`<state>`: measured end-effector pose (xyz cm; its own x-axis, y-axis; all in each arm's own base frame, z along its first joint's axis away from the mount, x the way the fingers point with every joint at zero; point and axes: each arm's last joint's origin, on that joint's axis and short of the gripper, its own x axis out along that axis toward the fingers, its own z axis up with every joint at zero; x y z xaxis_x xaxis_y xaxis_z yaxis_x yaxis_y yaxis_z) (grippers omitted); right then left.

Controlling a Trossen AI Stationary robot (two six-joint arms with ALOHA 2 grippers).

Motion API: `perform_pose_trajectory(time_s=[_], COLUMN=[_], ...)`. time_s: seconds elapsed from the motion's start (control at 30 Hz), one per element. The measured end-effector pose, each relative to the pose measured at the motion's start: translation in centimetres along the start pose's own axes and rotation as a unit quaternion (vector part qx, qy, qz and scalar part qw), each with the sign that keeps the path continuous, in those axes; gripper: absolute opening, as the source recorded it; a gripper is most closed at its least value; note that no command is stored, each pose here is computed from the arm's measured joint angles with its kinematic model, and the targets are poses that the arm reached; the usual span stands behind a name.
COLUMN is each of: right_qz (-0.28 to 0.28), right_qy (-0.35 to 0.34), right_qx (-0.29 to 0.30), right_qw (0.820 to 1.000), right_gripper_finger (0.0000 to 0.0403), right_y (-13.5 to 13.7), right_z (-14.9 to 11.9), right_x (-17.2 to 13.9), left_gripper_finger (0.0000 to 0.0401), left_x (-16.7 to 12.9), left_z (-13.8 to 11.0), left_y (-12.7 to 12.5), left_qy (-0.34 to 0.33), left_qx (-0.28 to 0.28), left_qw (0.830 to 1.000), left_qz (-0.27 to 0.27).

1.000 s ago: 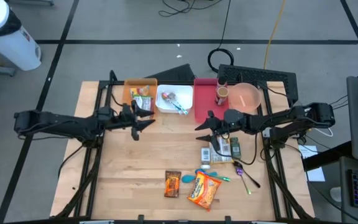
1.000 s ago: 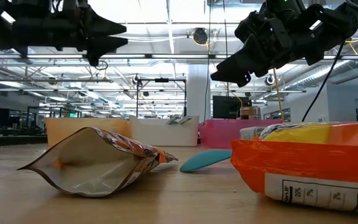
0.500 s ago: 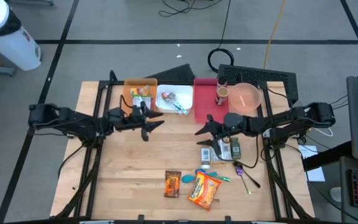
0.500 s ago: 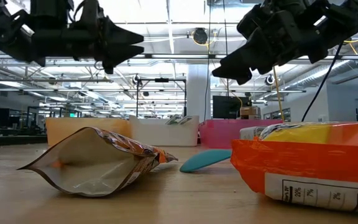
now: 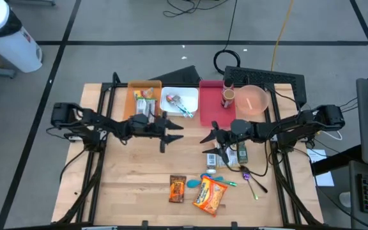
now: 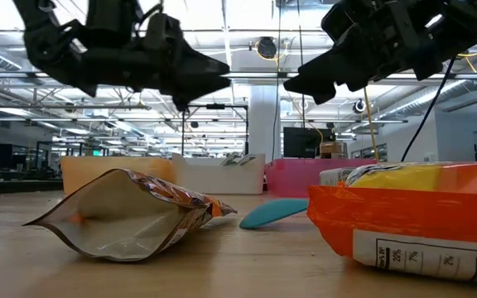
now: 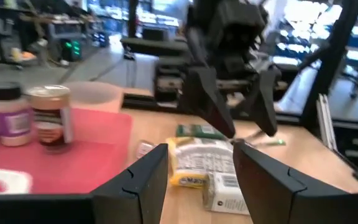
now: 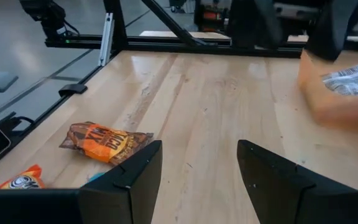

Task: Pick & Place Food Item
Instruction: Put the black spoon into the white bin

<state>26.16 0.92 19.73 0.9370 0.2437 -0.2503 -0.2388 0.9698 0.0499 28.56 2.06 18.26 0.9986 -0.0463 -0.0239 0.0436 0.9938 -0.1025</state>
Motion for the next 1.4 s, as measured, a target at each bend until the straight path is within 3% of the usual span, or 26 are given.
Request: perform_pose_trajectory(time_s=[0.23,0.47,0.8,1.03,1.2,1.4], right_qz=[0.001,0.010,0.080,0.116,0.045,-0.020], right_qy=[0.004,0.056,0.057,0.054,0.097,0.191], right_qx=[-0.015,-0.007,-0.076,-0.084,-0.060,-0.015], right_qw=[1.000,0.998,0.992,0.988,0.992,0.981], right_gripper_finger=[0.0201,0.0201,0.0201,0.0201,0.0201,0.0201], right_y=[0.0,0.4,4.0,6.2,7.6,8.7], right_z=[-0.1,-1.1,-1.2,-0.6,-0.2,0.7], right_x=[0.0,0.0,0.5,-0.3,-2.0,-3.4], left_gripper_finger=[0.0186,0.0186,0.0186,0.0186,0.0186,0.0186], left_x=[4.0,5.7,6.6,6.8,6.7,6.5], left_z=[-0.3,0.7,2.0,2.3,2.1,1.7], left_y=[-0.5,-1.1,-4.1,-5.8,-5.9,-5.7], left_qy=[0.100,0.220,0.232,0.231,0.244,0.266], left_qx=[0.022,0.042,0.032,0.042,0.042,0.040], left_qw=[0.994,0.975,0.971,0.969,0.966,0.961], left_qz=[-0.023,0.006,-0.057,-0.077,-0.077,-0.057])
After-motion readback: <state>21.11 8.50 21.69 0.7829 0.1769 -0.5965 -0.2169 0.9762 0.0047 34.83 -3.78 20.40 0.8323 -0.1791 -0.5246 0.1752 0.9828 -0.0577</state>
